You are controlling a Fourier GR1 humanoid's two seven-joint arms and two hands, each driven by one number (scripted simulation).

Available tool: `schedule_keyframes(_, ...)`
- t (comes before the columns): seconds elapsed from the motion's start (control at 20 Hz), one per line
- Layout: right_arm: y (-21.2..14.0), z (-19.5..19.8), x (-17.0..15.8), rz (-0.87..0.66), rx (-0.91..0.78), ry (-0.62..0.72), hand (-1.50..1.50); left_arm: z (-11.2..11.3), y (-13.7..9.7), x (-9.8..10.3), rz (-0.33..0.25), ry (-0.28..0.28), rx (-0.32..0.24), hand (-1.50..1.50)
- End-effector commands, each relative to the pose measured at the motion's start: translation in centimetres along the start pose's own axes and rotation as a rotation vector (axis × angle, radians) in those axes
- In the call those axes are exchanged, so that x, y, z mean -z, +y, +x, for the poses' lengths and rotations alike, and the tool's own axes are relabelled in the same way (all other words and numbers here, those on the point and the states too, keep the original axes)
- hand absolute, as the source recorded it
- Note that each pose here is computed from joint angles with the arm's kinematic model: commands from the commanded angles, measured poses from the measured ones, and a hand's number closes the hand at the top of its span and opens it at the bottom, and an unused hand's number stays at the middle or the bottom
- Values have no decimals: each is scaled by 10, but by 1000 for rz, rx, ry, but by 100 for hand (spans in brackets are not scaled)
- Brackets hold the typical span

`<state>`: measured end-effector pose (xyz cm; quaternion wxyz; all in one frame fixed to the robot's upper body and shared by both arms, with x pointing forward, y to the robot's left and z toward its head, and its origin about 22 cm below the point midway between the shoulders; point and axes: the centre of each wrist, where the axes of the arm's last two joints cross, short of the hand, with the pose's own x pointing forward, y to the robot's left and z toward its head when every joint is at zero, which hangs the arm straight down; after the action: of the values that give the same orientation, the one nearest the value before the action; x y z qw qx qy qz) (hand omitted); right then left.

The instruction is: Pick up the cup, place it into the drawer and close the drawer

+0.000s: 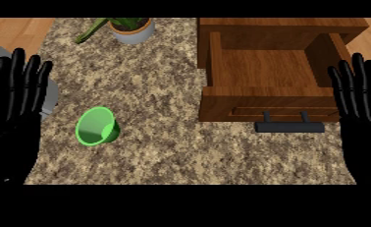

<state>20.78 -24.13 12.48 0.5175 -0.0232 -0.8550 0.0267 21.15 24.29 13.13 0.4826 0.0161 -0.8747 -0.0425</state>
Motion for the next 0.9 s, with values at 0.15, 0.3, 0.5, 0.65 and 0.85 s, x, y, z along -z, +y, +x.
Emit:
schedule_keyframes(0.15, 3, 12, 5, 53, 9, -36, -150, -16, -7, -6, 381, 48, 231, -150)
schedule_keyframes(0.3, 22, -3, 2, 139, 130, 41, -150, -16, -4, -3, 641, 103, 154, -150)
schedule_keyframes(0.5, 22, -1, 11, 124, 133, 46, -150, -39, -52, 5, 712, 107, 171, -150)
schedule_keyframes(0.65, 19, 2, 23, 105, 132, 39, -150, -35, -74, 10, 717, 102, 158, -150)
schedule_keyframes(0.85, 7, -5, 22, 128, 119, 34, -150, -49, -80, 20, 736, 117, 167, -150)
